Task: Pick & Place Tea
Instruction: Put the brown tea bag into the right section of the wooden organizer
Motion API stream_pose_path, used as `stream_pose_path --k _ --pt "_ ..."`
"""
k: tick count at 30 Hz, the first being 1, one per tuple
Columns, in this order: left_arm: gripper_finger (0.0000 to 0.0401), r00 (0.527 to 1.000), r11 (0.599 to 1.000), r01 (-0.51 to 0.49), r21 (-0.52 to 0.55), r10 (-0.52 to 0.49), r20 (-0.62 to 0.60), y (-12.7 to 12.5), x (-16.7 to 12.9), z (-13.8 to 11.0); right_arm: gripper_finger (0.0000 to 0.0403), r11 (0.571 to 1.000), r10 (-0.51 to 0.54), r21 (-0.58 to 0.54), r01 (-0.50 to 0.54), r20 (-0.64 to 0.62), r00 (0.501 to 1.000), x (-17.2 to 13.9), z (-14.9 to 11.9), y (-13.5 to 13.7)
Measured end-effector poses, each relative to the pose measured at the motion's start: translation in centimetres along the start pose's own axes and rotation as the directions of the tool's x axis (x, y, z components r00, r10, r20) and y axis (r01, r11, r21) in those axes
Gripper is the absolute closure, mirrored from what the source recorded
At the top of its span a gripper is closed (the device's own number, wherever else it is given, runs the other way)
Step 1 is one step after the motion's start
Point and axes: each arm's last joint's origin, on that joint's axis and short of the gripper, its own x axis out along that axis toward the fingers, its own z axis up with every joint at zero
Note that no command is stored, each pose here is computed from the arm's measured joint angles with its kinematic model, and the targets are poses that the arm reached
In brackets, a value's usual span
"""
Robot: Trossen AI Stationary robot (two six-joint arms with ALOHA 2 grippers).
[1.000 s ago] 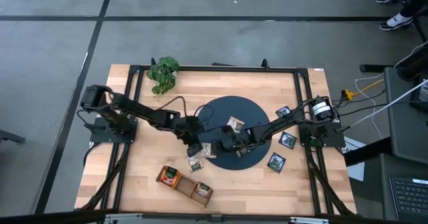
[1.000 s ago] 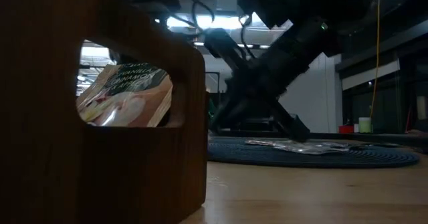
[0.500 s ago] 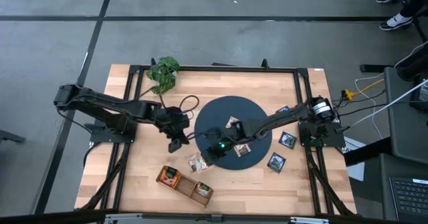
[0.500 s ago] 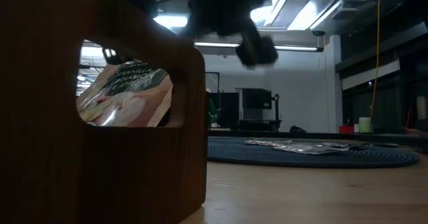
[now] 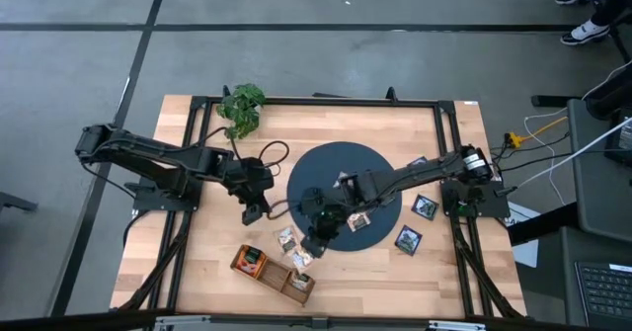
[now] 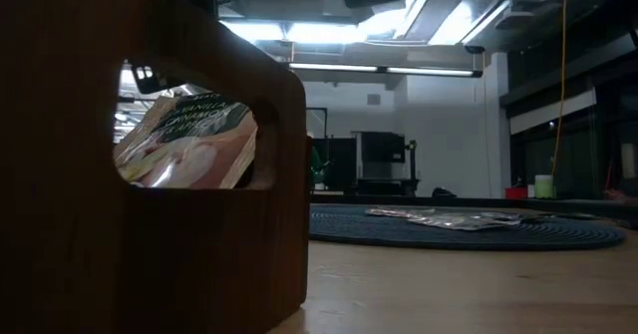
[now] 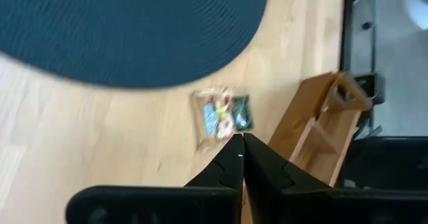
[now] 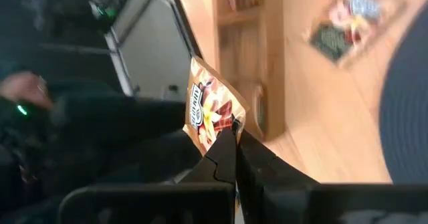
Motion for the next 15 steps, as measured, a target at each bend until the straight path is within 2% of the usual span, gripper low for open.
stream_pose_path --k 7,15 --pt "0.0394 0.993 0.998 -0.062 -0.015 0.060 -0.097 0.6 -0.1 -1.0 0.0402 1.000 -0.007 -0.026 0.005 -0.048 0.999 2.1 -1.7 0.8" --pt "0.0399 0.990 0.997 -0.081 -0.019 0.078 -0.115 0.7 -0.1 -1.2 0.0403 1.000 -0.024 -0.005 0.023 -0.079 0.997 5.4 -2.3 0.3"
